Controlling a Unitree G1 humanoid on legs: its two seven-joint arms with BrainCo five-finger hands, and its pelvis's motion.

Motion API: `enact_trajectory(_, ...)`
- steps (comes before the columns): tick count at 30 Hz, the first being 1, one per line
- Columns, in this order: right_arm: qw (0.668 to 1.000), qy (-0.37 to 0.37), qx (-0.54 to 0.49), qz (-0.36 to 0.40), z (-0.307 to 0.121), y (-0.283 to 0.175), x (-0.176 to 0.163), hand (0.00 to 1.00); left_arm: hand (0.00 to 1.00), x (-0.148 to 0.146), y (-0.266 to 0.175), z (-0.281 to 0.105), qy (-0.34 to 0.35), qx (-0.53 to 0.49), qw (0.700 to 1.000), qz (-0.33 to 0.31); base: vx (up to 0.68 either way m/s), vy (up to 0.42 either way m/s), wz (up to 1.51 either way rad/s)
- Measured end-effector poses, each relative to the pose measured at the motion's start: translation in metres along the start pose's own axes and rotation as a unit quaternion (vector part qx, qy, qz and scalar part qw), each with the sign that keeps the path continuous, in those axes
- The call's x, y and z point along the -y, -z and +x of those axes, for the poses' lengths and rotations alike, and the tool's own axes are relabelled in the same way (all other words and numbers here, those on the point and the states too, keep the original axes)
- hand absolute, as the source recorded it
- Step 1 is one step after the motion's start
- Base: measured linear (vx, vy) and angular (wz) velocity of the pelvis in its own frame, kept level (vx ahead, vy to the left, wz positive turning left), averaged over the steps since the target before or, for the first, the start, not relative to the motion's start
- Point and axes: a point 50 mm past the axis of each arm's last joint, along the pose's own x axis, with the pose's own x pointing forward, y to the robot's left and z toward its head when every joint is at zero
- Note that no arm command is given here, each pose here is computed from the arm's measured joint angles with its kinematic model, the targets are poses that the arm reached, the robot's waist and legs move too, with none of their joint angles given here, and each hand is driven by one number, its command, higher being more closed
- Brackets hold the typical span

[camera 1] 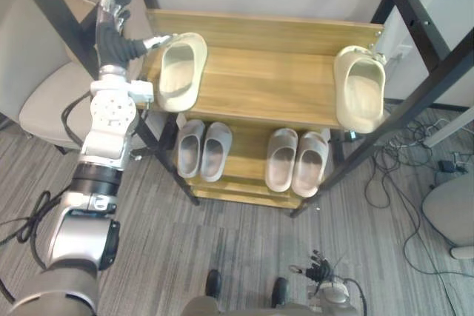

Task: Organize the slippers on the shoe rack

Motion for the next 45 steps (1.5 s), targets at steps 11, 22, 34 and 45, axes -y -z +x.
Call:
enact_trajectory(11,1.0,-0.006,0.013,-0.002,0.002,-0.009,-0.004,0.0,0.0,0.007,0.001,0.024,0.033,-0.024,0.996,0.085,-0.03,0.0,-0.05)
enact_trajectory(22,1.0,-0.004,0.02,0.0,0.004,-0.014,-0.004,0.0,0.0,-0.007,0.016,0.03,0.035,-0.07,0.983,0.163,-0.02,-0.006,-0.1)
enact_trajectory(34,0.999,0.008,0.035,0.018,0.009,-0.028,0.0,0.0,0.0,-0.021,0.007,0.042,0.03,-0.066,0.967,0.246,-0.01,-0.01,-0.03)
enact_trajectory(45,0.998,0.01,0.055,0.035,0.01,-0.04,0.001,0.0,0.0,-0.039,-0.004,0.052,0.001,-0.065,0.955,0.29,-0.01,-0.006,-0.05)
